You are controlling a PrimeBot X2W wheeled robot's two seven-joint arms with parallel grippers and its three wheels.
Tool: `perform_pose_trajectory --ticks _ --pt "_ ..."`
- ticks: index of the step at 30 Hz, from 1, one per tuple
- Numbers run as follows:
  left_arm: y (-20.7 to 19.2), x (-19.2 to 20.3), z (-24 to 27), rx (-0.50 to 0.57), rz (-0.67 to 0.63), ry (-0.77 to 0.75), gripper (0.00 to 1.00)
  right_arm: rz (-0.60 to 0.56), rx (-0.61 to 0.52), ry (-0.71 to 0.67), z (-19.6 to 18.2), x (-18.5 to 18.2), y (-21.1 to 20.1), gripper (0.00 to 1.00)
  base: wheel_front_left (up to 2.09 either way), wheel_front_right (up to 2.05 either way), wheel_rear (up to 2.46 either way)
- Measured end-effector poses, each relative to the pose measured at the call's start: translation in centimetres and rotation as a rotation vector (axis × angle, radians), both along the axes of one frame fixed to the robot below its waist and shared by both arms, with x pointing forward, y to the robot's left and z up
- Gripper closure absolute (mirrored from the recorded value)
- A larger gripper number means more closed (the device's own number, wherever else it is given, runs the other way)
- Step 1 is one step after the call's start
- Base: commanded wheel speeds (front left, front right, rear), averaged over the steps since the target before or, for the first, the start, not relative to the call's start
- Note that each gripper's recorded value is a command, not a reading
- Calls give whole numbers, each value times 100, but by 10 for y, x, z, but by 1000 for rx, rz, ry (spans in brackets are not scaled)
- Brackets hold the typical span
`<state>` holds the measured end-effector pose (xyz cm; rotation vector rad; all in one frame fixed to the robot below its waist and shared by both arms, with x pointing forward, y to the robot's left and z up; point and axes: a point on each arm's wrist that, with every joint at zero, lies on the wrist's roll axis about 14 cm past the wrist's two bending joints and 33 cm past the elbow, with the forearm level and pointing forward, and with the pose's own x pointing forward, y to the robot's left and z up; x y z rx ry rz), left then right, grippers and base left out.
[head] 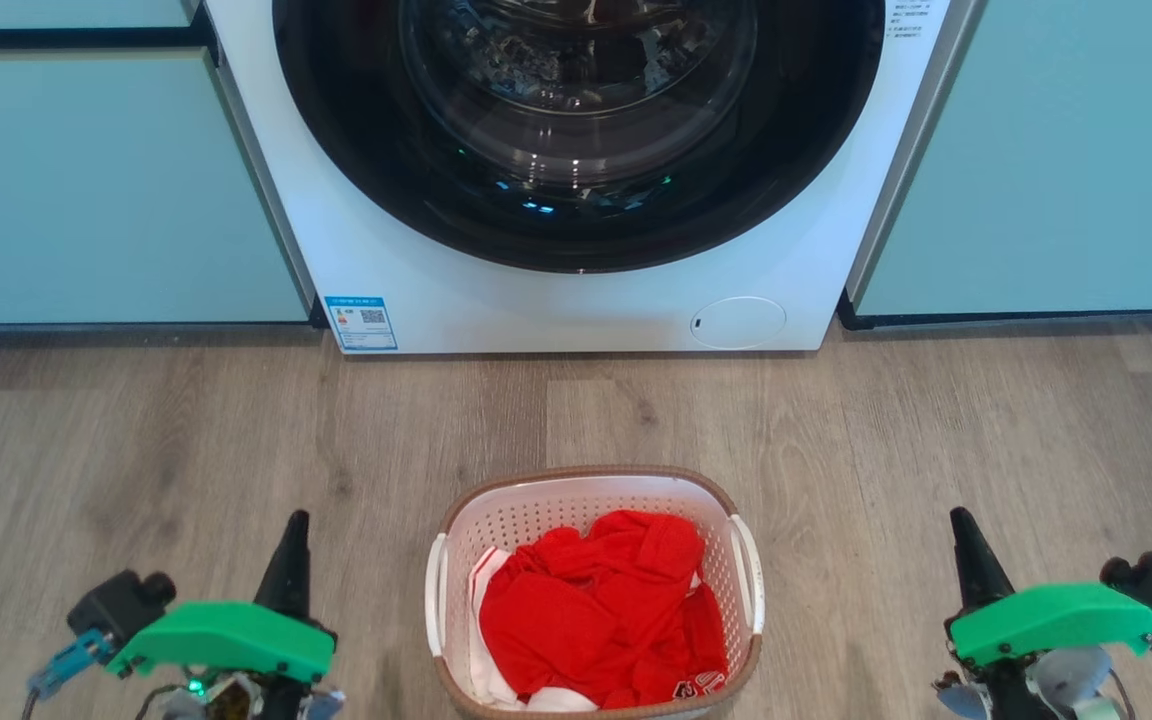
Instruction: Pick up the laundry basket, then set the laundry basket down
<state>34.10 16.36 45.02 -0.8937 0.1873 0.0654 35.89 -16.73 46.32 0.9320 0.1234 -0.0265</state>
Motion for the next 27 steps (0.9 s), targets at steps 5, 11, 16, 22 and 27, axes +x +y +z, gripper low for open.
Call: perform_pose_trajectory --ticks 5,11,16,22,27 --pt "0 5 4 -54 4 -8 100 -10 53 8 0 1 -2 100 0 0 0" --pt "2 6 3 -119 14 -1 100 -22 114 3 3 5 -5 100 0 0 0" --pt "6 7 2 -172 31 6 100 -38 167 12 2 4 -9 100 0 0 0" --pt "6 11 5 -237 34 2 100 -56 228 17 1 4 -13 100 0 0 0" --pt "9 14 8 -292 46 -8 100 -61 281 15 3 7 -14 100 0 0 0"
